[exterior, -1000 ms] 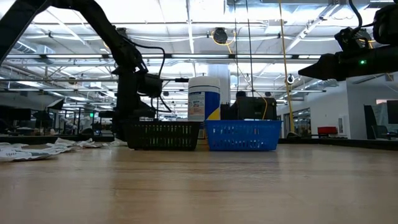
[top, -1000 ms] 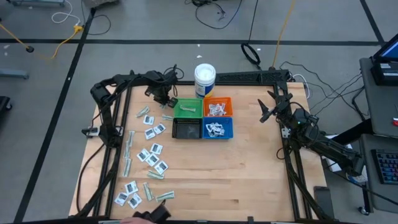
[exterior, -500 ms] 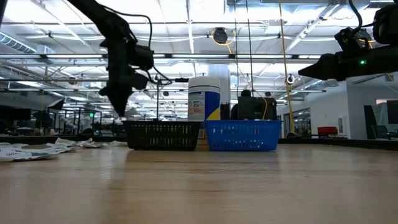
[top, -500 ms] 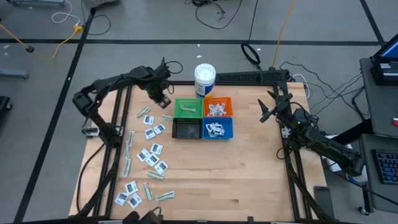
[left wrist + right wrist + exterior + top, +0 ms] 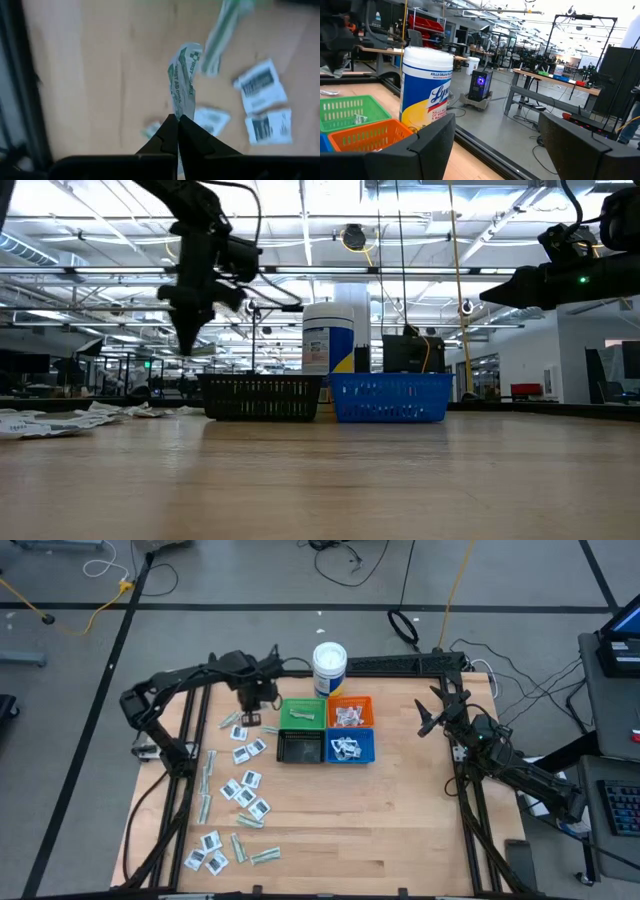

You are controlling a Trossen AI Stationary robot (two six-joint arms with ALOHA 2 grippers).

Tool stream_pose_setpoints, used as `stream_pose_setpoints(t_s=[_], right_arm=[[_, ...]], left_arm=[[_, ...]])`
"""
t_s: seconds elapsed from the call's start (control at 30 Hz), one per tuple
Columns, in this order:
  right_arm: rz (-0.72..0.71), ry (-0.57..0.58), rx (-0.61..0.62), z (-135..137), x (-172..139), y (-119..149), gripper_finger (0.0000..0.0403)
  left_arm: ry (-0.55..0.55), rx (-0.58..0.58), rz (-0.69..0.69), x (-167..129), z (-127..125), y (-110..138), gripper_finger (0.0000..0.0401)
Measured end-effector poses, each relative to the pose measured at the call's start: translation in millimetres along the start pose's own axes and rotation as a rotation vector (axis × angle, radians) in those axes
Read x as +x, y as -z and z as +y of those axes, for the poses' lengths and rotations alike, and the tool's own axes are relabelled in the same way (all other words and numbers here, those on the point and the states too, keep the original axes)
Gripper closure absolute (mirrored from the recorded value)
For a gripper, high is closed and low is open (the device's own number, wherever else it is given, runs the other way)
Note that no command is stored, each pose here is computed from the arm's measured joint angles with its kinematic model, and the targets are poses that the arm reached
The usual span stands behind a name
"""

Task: Pick & Place First Aid Supplies
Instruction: Put the green bandage pad into the green basket

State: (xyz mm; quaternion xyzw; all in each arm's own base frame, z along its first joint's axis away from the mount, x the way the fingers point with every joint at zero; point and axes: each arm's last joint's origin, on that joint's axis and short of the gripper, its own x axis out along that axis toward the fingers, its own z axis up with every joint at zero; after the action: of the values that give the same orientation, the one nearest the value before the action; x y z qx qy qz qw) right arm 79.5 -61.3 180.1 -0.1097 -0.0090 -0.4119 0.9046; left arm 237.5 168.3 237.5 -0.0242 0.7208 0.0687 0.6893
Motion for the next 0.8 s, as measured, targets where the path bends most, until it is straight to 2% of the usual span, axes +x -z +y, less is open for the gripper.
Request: stream_pose_setpoints(t_s=[0.23,0.4,0.53,0.8], right_arm=[[0.0,0.0,0.0,0.0,0.0,0.0,0.0124],[0.0,0.0,0.0,0.0,0.0,0.0,0.0124],[0.0,0.0,0.0,0.0,0.0,0.0,0.0124],[0.0,0.0,0.0,0.0,0.0,0.0,0.0124]], left_arm=[[-0.011,0.067,-0.017,-8.8,0.4,-49.8,0.0399],[-0.013,0.106,-0.031,-14.3,-3.3,-76.8,0.04],[-0.019,0.133,-0.05,-20.3,-5.3,-90.2,0.04],[-0.01,0.146,-0.085,-18.6,-8.3,-102.1,0.04]])
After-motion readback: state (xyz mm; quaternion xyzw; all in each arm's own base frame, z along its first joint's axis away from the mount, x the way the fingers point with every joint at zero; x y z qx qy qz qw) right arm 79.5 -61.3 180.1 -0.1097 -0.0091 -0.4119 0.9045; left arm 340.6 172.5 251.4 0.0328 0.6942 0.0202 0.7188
